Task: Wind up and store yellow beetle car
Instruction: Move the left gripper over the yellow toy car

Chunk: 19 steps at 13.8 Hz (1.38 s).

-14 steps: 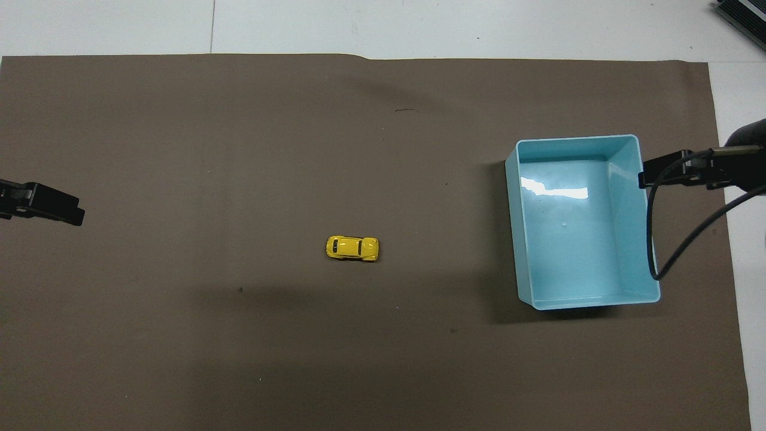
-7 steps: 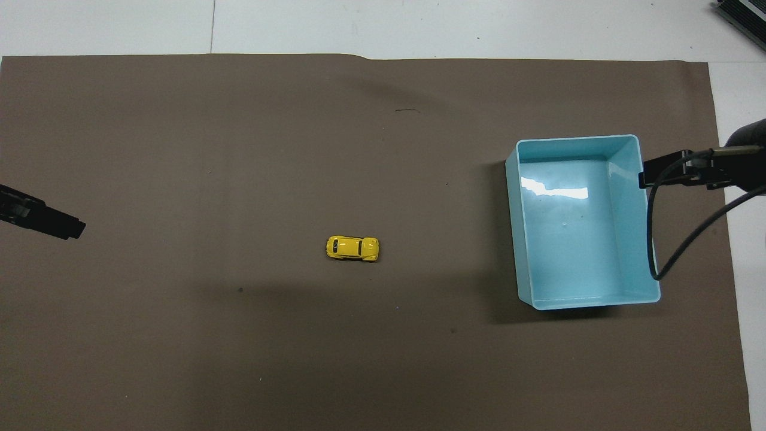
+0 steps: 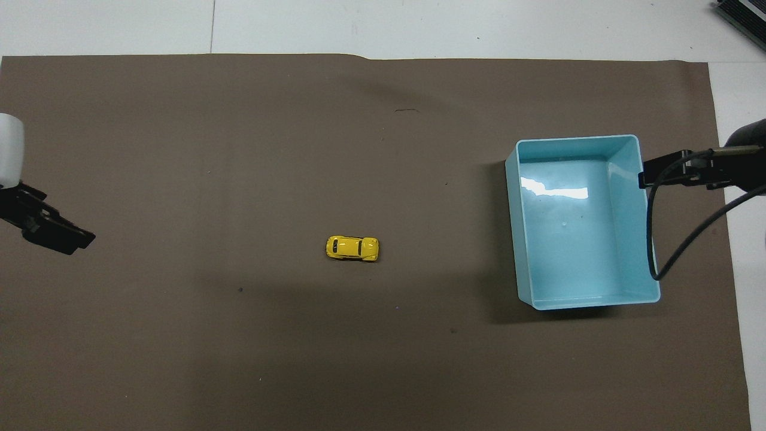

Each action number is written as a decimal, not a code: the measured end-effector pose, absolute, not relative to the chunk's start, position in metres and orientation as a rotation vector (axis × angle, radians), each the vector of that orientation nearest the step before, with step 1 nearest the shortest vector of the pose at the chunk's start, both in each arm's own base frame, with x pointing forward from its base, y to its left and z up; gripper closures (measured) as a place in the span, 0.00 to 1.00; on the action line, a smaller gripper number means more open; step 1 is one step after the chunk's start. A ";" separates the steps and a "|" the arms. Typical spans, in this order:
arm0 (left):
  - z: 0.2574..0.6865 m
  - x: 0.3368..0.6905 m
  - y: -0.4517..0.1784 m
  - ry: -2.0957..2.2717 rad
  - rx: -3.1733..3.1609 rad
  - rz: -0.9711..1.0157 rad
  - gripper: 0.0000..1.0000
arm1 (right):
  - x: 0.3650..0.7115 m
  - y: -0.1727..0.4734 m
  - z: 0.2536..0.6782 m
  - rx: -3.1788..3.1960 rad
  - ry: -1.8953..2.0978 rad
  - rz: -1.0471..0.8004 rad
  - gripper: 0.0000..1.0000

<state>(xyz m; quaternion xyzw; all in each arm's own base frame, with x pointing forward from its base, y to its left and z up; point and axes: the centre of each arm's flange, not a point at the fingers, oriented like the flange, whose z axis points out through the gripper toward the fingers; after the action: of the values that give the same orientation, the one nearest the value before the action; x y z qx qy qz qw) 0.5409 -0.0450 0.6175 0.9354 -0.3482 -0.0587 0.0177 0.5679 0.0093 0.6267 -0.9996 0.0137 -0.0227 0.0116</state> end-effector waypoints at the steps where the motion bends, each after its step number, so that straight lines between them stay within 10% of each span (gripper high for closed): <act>1: 0.617 0.540 -0.054 -1.113 2.894 -0.187 0.00 | 0.568 0.009 0.627 -3.117 0.043 -0.071 0.00; 19: 0.550 0.525 -0.246 -1.690 2.641 0.033 0.00 | 0.568 0.009 0.627 -3.117 0.043 -0.071 0.00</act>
<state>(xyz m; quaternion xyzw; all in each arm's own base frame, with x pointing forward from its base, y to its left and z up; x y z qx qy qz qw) 0.5246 -0.2461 0.5497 0.8423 -0.5389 0.0105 0.0030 0.5679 0.0093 0.6267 -0.9996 0.0137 -0.0227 0.0116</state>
